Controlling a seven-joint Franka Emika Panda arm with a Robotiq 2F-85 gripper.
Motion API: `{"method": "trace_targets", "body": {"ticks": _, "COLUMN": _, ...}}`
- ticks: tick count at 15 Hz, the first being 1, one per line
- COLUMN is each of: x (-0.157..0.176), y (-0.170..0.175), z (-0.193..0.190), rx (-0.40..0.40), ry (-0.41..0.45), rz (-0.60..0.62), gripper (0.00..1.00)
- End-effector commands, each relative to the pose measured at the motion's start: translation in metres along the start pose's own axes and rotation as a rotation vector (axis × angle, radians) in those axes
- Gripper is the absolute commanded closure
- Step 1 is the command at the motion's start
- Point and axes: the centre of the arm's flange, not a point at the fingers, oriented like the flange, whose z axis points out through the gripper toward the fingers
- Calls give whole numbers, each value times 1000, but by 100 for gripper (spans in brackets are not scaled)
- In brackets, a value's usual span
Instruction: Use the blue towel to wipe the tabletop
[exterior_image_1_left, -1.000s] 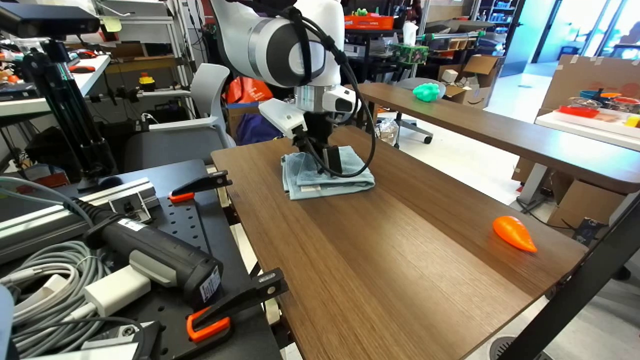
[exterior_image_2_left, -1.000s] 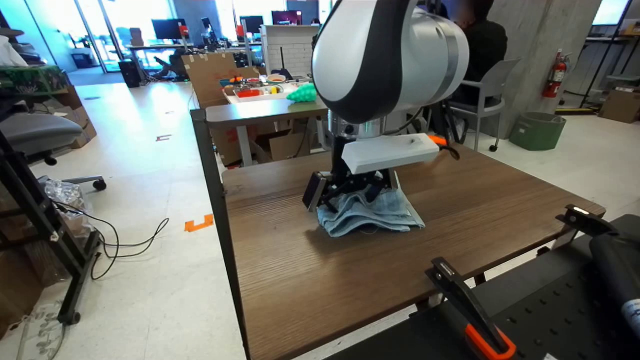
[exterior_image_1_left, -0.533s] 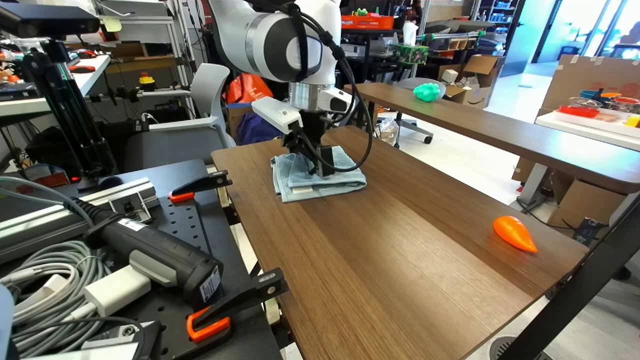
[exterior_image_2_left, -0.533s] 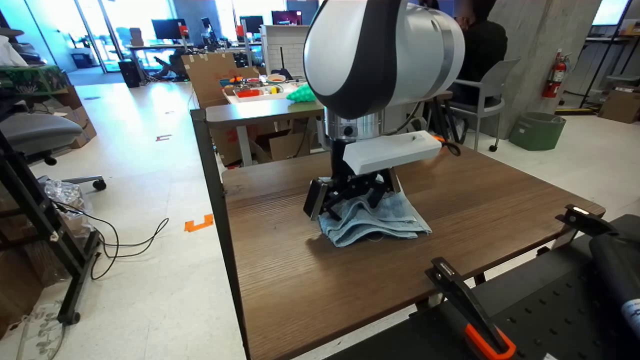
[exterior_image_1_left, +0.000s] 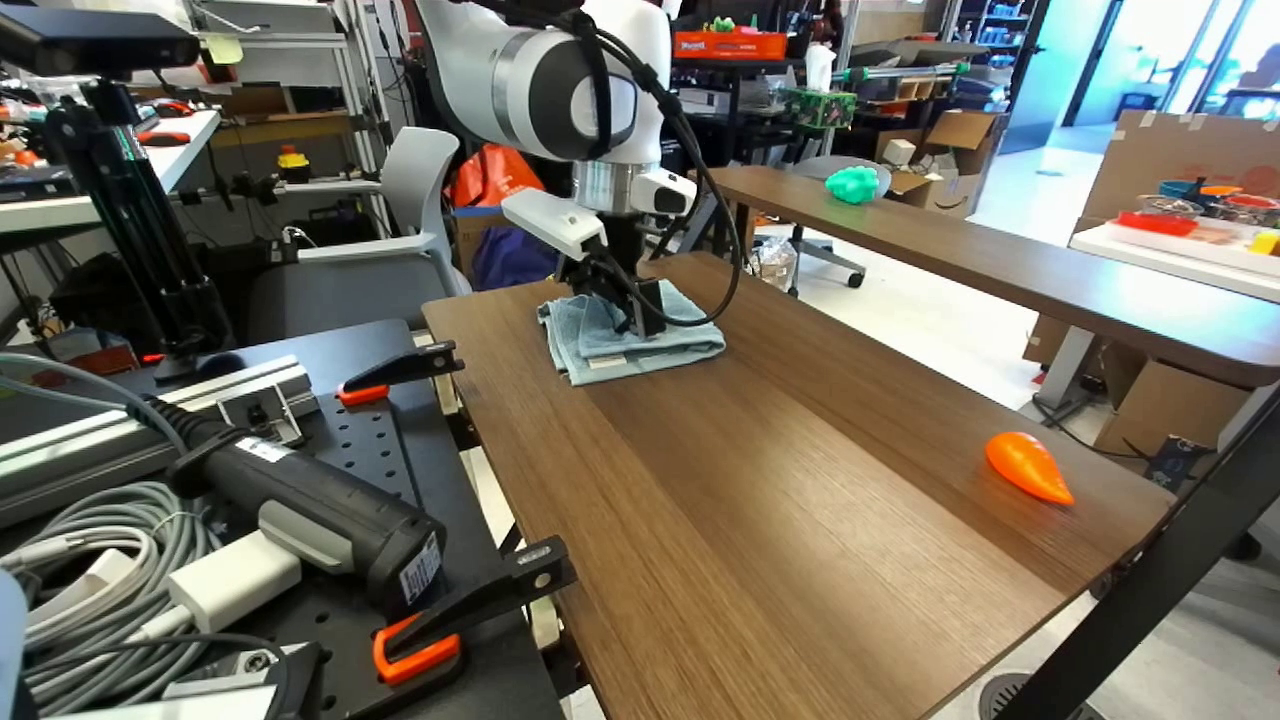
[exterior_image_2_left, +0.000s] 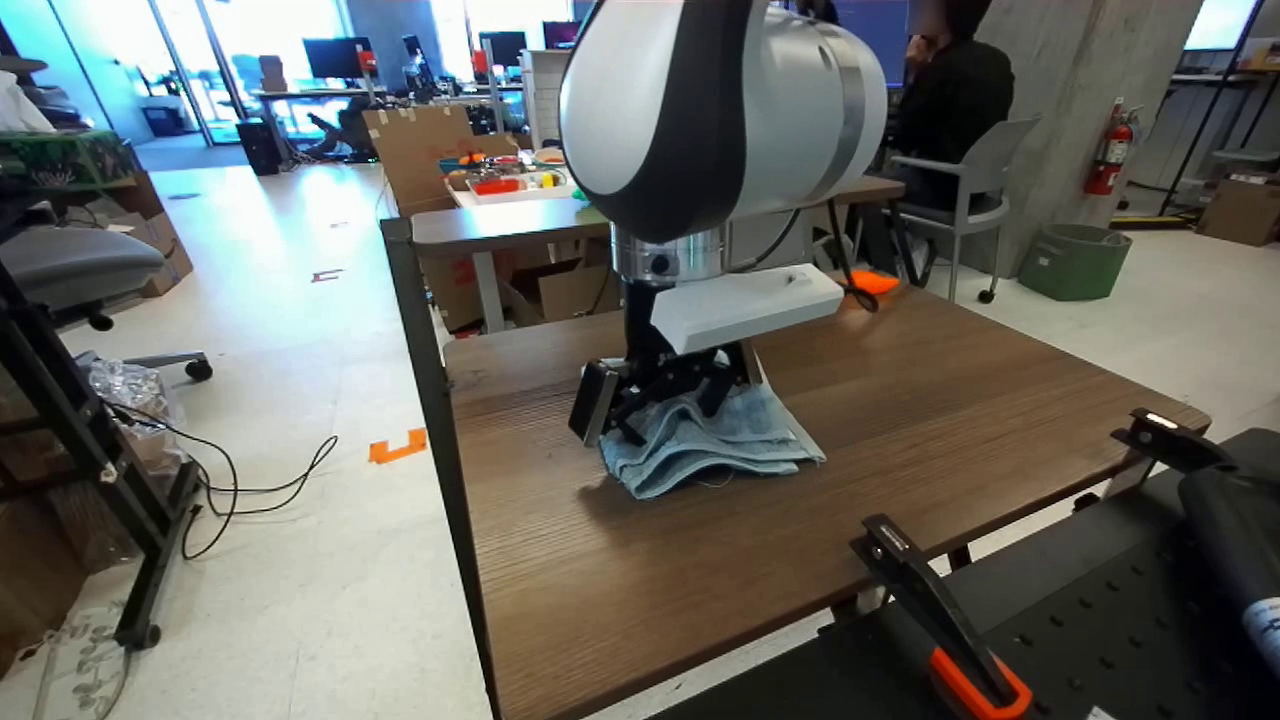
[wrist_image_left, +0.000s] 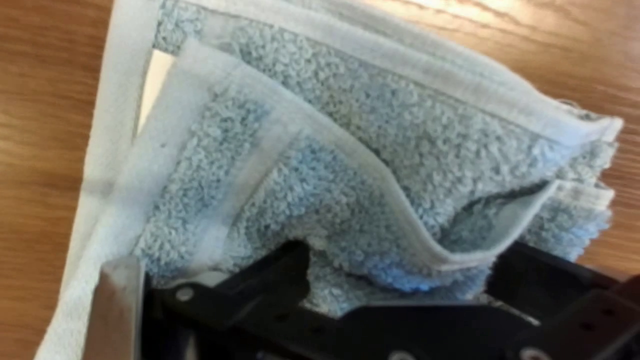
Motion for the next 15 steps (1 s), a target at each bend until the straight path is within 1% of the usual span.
{"method": "trace_targets", "body": {"ticks": 1, "x": 43, "y": -20, "z": 22, "rx": 26, "ry": 39, "rz": 18, "gripper": 0}}
{"method": "trace_targets", "body": {"ticks": 5, "x": 97, "y": -8, "z": 8, "rx": 64, "ry": 99, "rz": 162, "gripper": 0}}
{"method": "trace_targets", "body": {"ticks": 7, "x": 107, "y": 11, "z": 6, "rx": 87, "ry": 120, "rz": 215, "gripper": 0}}
{"method": "trace_targets", "body": {"ticks": 8, "x": 110, "y": 21, "z": 6, "rx": 84, "ry": 137, "rz": 234, "gripper": 0}}
{"method": "trace_targets", "body": {"ticks": 10, "x": 106, "y": 47, "z": 5, "rx": 75, "ry": 164, "rz": 269, "gripper": 0}}
{"method": "trace_targets", "body": {"ticks": 11, "x": 101, "y": 75, "z": 6, "rx": 64, "ry": 175, "rz": 278, "gripper": 0}}
{"method": "trace_targets", "body": {"ticks": 13, "x": 89, "y": 115, "z": 5, "rx": 41, "ry": 177, "rz": 310, "gripper": 0}}
{"method": "trace_targets", "body": {"ticks": 14, "x": 84, "y": 135, "z": 8, "rx": 38, "ry": 183, "rz": 334, "gripper": 0}}
{"method": "trace_targets", "body": {"ticks": 15, "x": 71, "y": 153, "z": 4, "rx": 43, "ry": 183, "rz": 360, "gripper": 0}}
